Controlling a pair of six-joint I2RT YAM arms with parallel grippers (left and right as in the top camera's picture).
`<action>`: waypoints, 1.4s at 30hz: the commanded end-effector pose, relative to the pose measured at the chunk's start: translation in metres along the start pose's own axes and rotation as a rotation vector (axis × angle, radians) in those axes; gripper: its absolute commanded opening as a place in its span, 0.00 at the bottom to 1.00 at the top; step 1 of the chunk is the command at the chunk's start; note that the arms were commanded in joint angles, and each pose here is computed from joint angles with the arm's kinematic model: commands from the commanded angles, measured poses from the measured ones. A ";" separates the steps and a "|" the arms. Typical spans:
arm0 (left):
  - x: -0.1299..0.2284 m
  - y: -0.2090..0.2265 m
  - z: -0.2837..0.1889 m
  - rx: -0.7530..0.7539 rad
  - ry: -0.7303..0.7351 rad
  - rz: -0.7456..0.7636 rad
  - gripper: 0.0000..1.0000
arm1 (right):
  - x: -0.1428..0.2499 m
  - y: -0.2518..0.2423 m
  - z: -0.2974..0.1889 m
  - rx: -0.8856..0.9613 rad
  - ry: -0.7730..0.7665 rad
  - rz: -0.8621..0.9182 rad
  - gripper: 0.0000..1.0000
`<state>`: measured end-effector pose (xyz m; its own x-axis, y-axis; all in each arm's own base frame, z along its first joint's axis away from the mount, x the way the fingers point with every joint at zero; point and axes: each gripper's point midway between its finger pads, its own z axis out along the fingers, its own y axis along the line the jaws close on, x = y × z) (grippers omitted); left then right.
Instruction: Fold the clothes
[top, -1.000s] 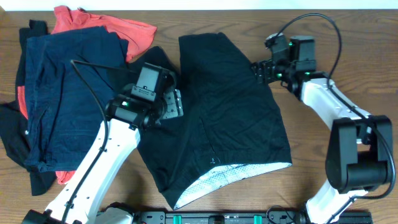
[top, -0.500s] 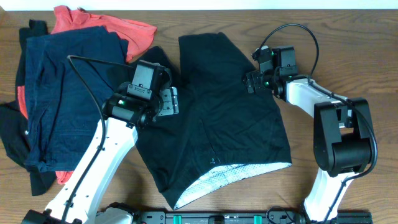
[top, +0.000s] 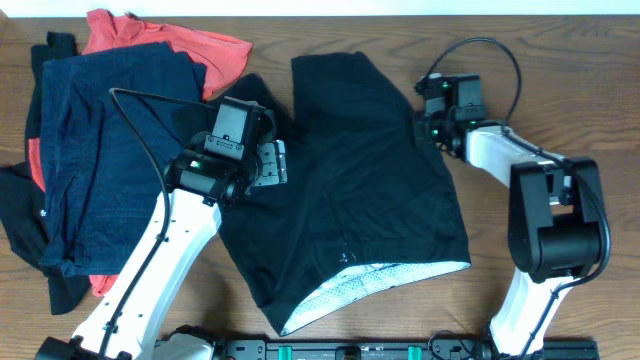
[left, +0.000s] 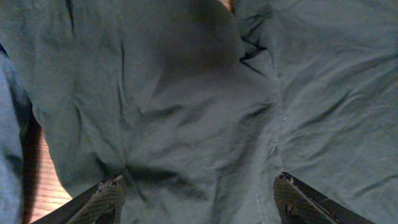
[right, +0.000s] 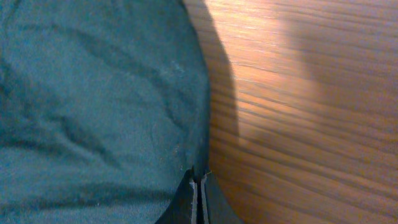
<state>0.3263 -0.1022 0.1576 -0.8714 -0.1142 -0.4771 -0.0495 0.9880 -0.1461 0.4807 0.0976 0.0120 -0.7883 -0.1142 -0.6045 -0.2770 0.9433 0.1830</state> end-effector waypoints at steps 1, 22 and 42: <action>-0.009 0.000 -0.002 -0.006 -0.024 0.008 0.78 | -0.023 -0.041 -0.028 0.061 -0.069 0.110 0.01; -0.011 -0.001 0.007 -0.006 -0.022 0.008 0.78 | -0.053 -0.080 -0.116 -0.065 -0.209 0.178 0.81; -0.017 -0.004 0.008 0.004 -0.048 0.025 0.98 | 0.096 0.009 -0.146 0.005 0.425 0.328 0.85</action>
<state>0.3421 -0.1077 0.1569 -0.8517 -0.1125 -0.5119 -0.0357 0.9869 -0.1575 0.3289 0.0759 0.0924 -0.9784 0.0098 -0.2064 -0.0864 0.8879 0.4518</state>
